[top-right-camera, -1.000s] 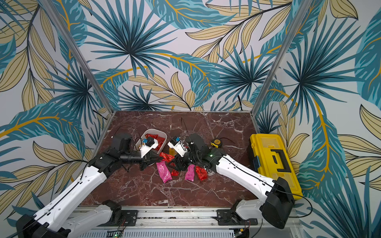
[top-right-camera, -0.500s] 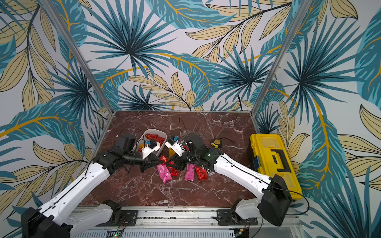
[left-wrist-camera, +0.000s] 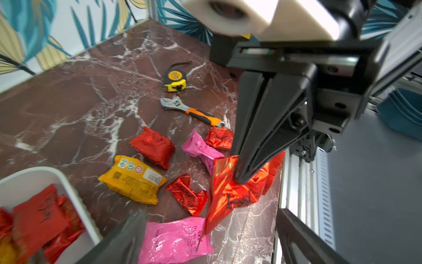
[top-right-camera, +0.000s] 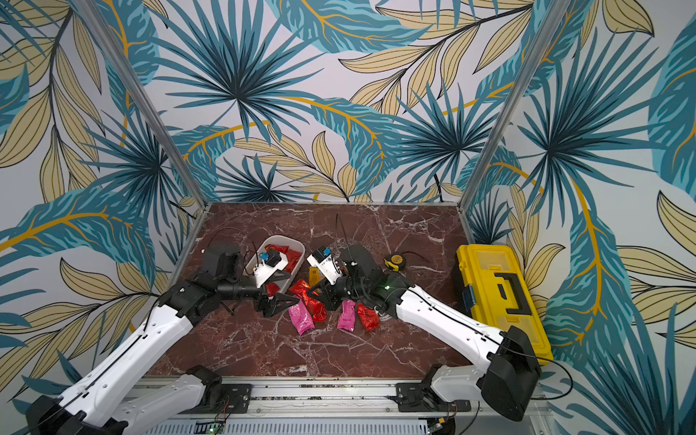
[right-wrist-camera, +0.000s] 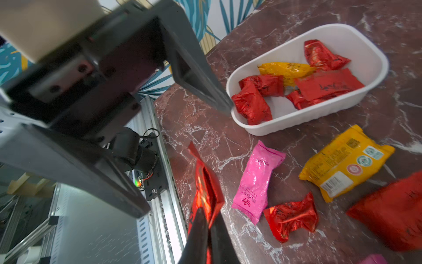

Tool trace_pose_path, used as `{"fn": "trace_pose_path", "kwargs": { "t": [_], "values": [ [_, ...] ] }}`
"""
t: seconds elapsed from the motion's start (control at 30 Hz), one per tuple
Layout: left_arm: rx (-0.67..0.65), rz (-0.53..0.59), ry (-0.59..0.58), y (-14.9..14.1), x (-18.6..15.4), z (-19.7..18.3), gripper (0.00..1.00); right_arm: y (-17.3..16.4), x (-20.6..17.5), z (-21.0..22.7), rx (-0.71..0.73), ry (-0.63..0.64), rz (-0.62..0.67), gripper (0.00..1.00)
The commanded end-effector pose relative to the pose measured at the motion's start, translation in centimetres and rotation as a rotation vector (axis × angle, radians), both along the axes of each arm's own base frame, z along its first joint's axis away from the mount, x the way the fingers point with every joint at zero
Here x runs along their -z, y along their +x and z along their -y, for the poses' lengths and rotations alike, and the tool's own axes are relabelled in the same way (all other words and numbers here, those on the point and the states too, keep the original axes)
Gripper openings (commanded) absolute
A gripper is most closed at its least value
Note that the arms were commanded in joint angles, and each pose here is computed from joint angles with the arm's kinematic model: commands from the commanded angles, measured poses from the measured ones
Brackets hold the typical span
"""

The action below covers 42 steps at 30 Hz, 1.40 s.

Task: Take the tea bags out of the storage box
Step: Place the tea bag at the center of the board.

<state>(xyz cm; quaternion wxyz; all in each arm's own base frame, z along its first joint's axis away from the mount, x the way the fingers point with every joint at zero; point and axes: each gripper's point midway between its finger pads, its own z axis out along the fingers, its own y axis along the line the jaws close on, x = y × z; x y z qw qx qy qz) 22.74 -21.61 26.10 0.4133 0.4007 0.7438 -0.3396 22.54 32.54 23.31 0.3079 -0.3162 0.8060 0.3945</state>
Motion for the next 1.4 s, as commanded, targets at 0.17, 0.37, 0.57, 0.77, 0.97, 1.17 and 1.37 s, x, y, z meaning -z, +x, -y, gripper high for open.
{"fn": "trace_pose_path", "kwargs": {
  "t": [0.17,0.37,0.57,0.77,0.97,1.17,1.37],
  "values": [
    [-0.658,-0.102,-0.314,7.4,-1.7,-4.9,0.99,2.3,5.7,4.7,0.533,0.056,-0.278,0.07],
    [-0.998,-0.327,-0.347,8.5,3.2,-9.0,0.95,-0.6,10.6,3.4,0.595,0.03,-0.416,0.07],
    [-1.141,-0.461,-0.318,7.9,6.2,-11.7,0.91,-3.5,14.6,1.7,0.552,-0.114,-0.45,0.07],
    [-1.213,-0.513,-0.299,7.5,7.9,-13.1,0.86,-4.7,17.6,0.9,0.541,-0.194,-0.502,0.09],
    [-1.275,-0.534,-0.255,7.3,8.9,-14.1,0.84,-4.4,17.8,2.0,0.591,-0.233,-0.48,0.25],
    [-1.285,-0.565,-0.205,7.8,9.8,-14.0,0.83,-3.3,14.7,3.6,0.657,-0.182,-0.394,0.45],
    [-1.213,-0.714,-0.285,9.5,10.7,-11.0,0.8,-1.2,9.5,5.2,0.69,-0.139,-0.192,0.48]
  ]
}}
